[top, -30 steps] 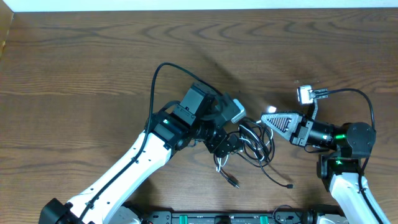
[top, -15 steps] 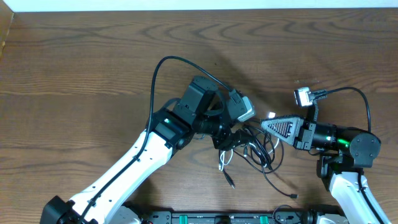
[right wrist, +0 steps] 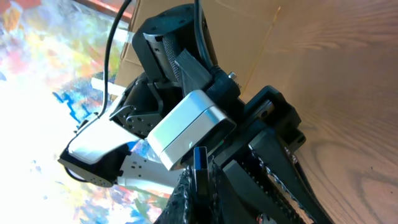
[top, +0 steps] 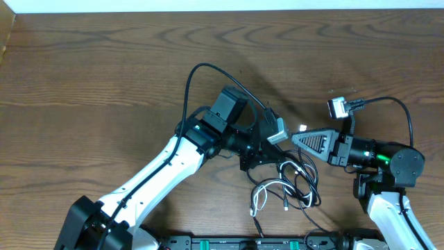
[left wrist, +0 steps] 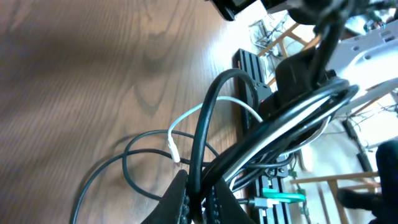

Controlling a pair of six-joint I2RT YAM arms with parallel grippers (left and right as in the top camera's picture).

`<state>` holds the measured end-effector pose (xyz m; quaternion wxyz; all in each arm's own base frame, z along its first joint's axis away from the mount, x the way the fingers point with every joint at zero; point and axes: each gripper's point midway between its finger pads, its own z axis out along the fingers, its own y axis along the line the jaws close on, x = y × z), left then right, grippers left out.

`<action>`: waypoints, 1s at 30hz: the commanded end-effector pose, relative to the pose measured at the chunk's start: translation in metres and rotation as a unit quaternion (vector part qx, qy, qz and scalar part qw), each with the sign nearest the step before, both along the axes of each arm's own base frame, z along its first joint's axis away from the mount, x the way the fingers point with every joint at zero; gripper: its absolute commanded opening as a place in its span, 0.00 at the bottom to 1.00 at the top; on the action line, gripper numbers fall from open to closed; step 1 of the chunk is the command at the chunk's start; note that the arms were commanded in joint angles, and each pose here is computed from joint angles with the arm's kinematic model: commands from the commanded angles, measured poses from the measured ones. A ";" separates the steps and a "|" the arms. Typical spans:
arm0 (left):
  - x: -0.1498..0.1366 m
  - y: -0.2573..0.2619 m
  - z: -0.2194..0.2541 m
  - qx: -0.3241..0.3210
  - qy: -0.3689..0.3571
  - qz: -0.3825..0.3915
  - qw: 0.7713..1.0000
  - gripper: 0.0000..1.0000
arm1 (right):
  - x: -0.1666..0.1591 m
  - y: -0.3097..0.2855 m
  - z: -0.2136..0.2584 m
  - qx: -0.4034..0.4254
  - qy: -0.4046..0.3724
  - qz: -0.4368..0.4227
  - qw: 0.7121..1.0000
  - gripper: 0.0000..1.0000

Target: Untangle cables

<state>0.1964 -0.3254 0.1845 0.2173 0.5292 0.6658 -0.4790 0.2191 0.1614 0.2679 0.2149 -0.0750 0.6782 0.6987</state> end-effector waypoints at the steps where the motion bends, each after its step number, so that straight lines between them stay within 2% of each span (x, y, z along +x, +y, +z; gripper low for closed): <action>1: 0.026 0.015 -0.001 0.020 0.061 0.077 0.995 0.08 | 0.007 -0.002 0.008 0.002 -0.047 -0.025 0.999 0.17; 4: 0.061 0.038 -0.013 0.061 0.112 0.189 0.974 0.08 | 0.010 -0.003 0.008 -0.009 -0.106 -0.037 0.994 0.32; 5: 0.079 0.053 -0.018 0.073 0.139 0.246 0.957 0.08 | 0.011 -0.003 0.008 -0.017 -0.147 -0.043 0.988 0.49; 6: 0.086 0.060 -0.019 0.076 0.154 0.269 0.948 0.07 | 0.011 -0.003 0.008 -0.022 -0.165 -0.044 0.985 0.55; 8: 0.106 0.081 -0.020 0.074 0.214 0.339 0.913 0.07 | 0.013 -0.003 0.005 -0.037 -0.219 -0.051 0.974 0.71; 10: 0.121 0.102 -0.020 0.064 0.275 0.398 0.873 0.07 | 0.021 -0.004 -0.003 -0.049 -0.233 -0.067 0.969 0.78; 12: 0.131 0.116 -0.020 0.056 0.316 0.435 0.841 0.08 | 0.039 -0.009 -0.019 -0.060 -0.193 -0.102 0.974 0.81; 14: 0.136 0.125 -0.020 0.049 0.346 0.458 0.817 0.07 | 0.060 -0.017 -0.048 -0.081 -0.111 -0.151 0.979 0.83; 17: 0.135 0.125 -0.017 0.043 0.352 0.451 0.819 0.07 | 0.062 -0.015 -0.079 -0.112 -0.066 -0.152 0.980 0.83; 20: 0.127 0.116 -0.007 0.025 0.343 0.403 0.848 0.07 | 0.057 -0.003 -0.083 -0.111 -0.051 -0.133 0.983 0.89; 22: 0.119 0.109 0.003 0.008 0.338 0.363 0.869 0.08 | 0.057 0.002 -0.084 -0.107 -0.029 -0.133 0.985 0.89; 26: 0.111 0.102 0.011 -0.006 0.349 0.333 0.876 0.07 | 0.062 0.003 -0.096 -0.123 -0.001 -0.156 0.980 0.91; 27: 0.114 0.105 0.004 0.008 0.339 0.350 0.873 0.12 | 0.065 0.000 -0.103 -0.133 0.013 -0.169 0.976 0.92; 28: 0.123 0.117 -0.019 0.055 0.321 0.411 0.852 0.48 | 0.066 -0.003 -0.112 -0.151 0.015 -0.178 0.972 0.97; 30: 0.126 0.127 -0.038 0.101 0.301 0.457 0.831 0.80 | 0.066 -0.005 -0.118 -0.163 0.013 -0.180 0.970 0.99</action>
